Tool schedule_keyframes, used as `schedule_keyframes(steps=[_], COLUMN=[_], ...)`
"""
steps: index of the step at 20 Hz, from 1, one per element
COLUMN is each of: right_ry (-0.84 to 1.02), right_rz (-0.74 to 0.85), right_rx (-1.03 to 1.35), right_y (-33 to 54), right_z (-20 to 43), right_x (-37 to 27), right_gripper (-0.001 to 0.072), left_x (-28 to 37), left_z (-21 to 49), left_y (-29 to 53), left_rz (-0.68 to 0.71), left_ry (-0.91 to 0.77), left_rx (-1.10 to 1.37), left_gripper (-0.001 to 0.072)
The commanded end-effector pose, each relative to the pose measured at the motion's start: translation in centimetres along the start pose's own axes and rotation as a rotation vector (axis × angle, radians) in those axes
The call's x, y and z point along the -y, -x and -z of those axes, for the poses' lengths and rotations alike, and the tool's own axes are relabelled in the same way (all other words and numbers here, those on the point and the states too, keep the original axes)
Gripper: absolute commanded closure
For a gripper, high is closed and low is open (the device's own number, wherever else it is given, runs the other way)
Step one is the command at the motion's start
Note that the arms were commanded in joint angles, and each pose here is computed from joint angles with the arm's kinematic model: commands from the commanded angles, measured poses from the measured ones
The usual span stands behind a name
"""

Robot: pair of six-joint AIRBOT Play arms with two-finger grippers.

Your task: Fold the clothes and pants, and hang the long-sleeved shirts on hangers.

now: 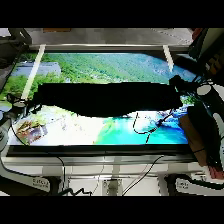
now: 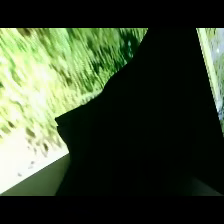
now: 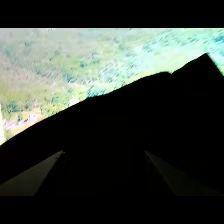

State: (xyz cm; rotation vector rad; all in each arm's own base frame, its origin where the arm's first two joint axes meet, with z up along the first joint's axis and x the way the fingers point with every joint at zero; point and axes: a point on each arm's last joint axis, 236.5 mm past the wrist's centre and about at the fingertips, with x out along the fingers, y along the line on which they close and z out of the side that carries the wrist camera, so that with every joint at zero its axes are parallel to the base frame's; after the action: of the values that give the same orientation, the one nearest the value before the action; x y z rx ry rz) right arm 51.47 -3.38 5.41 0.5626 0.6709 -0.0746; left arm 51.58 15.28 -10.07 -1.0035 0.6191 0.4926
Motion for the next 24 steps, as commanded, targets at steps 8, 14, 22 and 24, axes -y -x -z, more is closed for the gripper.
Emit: schedule_keyframes(steps=[8,14,22,24], right_ry=[0.171,0.150,0.311,0.312], right_rz=[-0.148,-0.333,-0.588,-0.639], right_rx=[-0.127,-0.090,-0.403,-0.436], right_y=[-0.6,-0.5,-0.1,0.0], right_z=[6.1,9.6,24.2,27.9], right_x=[-8.7,-19.8,-36.9,-40.6], right_gripper=[0.0648,0.0693,0.0693,0.0693], left_x=[8.5,15.5,19.8,20.0], left_z=[-4.2,-4.8,-1.7,1.2], left_y=[5.0,18.2,29.5,30.3], left_rz=[0.093,0.179,0.311,0.378], left_ry=[-0.435,-0.808,-0.952,-0.904], left_rx=[0.105,0.165,0.198,0.087], left_gripper=[0.0698,0.0697,0.0696,0.0696])
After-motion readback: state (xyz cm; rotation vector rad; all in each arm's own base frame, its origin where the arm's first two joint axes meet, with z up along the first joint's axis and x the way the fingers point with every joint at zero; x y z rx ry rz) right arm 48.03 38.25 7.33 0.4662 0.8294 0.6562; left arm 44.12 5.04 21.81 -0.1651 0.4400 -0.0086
